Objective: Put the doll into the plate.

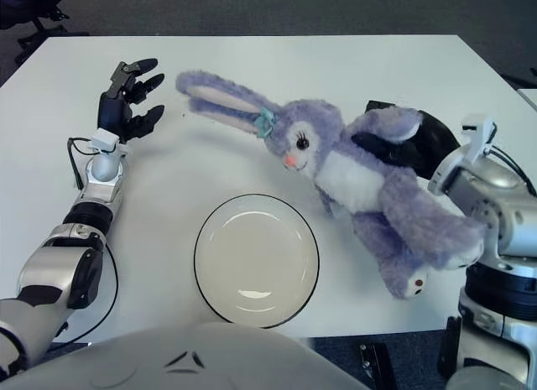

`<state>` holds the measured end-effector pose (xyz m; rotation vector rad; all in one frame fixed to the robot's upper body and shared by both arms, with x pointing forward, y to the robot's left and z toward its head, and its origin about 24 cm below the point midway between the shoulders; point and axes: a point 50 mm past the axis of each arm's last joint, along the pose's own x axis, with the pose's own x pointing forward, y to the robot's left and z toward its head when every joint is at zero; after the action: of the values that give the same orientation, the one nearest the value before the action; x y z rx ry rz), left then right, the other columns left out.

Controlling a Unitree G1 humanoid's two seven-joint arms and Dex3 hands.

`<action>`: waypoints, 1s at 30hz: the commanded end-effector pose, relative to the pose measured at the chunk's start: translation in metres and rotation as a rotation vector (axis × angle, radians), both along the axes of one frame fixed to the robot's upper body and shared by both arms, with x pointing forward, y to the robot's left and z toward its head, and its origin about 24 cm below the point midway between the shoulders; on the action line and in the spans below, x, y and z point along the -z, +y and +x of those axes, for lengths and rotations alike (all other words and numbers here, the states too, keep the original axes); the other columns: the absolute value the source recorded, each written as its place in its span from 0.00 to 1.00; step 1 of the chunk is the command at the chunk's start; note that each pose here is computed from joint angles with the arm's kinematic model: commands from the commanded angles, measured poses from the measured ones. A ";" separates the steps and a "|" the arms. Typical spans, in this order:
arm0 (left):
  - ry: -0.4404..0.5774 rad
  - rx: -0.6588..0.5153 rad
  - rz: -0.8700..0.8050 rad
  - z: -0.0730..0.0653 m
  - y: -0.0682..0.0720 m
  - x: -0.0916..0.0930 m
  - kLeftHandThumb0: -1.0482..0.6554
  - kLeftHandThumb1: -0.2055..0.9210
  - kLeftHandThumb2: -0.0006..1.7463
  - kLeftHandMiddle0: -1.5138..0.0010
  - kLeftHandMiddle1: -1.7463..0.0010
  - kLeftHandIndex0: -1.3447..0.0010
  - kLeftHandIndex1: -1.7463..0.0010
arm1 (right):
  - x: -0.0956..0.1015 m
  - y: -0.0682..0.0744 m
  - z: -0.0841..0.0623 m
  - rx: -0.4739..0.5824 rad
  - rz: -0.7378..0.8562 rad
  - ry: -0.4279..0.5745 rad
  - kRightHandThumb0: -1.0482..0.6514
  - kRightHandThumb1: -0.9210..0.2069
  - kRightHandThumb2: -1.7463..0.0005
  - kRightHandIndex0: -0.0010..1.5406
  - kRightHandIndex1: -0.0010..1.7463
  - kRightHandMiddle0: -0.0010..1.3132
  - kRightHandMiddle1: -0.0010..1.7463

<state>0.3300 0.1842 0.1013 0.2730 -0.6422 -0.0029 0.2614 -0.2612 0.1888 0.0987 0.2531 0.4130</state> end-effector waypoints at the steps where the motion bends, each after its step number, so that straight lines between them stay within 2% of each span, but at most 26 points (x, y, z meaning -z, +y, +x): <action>1: 0.031 -0.011 0.003 0.000 0.002 0.005 0.42 1.00 0.13 0.46 0.97 0.72 0.59 | -0.013 0.000 0.002 -0.010 0.034 0.009 0.70 0.20 0.77 0.61 1.00 0.56 1.00; 5: 0.038 -0.013 0.002 0.001 0.002 0.005 0.42 1.00 0.14 0.46 0.97 0.71 0.59 | -0.018 0.003 0.004 -0.020 0.054 0.024 0.70 0.24 0.73 0.62 1.00 0.57 1.00; 11: 0.044 -0.014 0.002 0.001 0.002 0.006 0.43 1.00 0.14 0.46 0.98 0.71 0.59 | -0.023 0.008 0.005 -0.045 0.078 0.020 0.71 0.25 0.71 0.62 1.00 0.57 1.00; 16: 0.055 -0.019 0.003 0.001 0.002 0.007 0.43 1.00 0.15 0.46 0.98 0.71 0.59 | -0.030 0.019 0.013 -0.128 0.198 -0.038 0.70 0.24 0.70 0.62 1.00 0.57 1.00; 19: 0.059 -0.019 0.004 0.002 0.002 0.008 0.43 1.00 0.15 0.46 0.98 0.71 0.59 | -0.032 0.021 0.020 -0.126 0.209 -0.034 0.69 0.24 0.70 0.62 1.00 0.57 1.00; 25: 0.059 -0.019 0.004 0.002 0.002 0.008 0.43 1.00 0.15 0.46 0.98 0.71 0.58 | -0.032 0.021 0.021 -0.126 0.212 -0.032 0.69 0.24 0.70 0.62 1.00 0.58 1.00; 27: 0.060 -0.018 0.003 0.001 0.001 0.009 0.44 1.00 0.15 0.46 0.98 0.71 0.58 | -0.012 0.026 0.042 -0.026 0.119 0.098 0.68 0.23 0.70 0.62 1.00 0.58 1.00; 30: 0.060 -0.018 0.002 0.000 0.000 0.009 0.44 1.00 0.15 0.46 0.98 0.71 0.58 | 0.005 0.030 0.054 0.014 0.059 0.200 0.68 0.22 0.72 0.61 1.00 0.58 1.00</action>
<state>0.3319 0.1868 0.0981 0.2793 -0.6033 0.0091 0.3040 -0.2340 0.2032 0.2225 0.3237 0.4636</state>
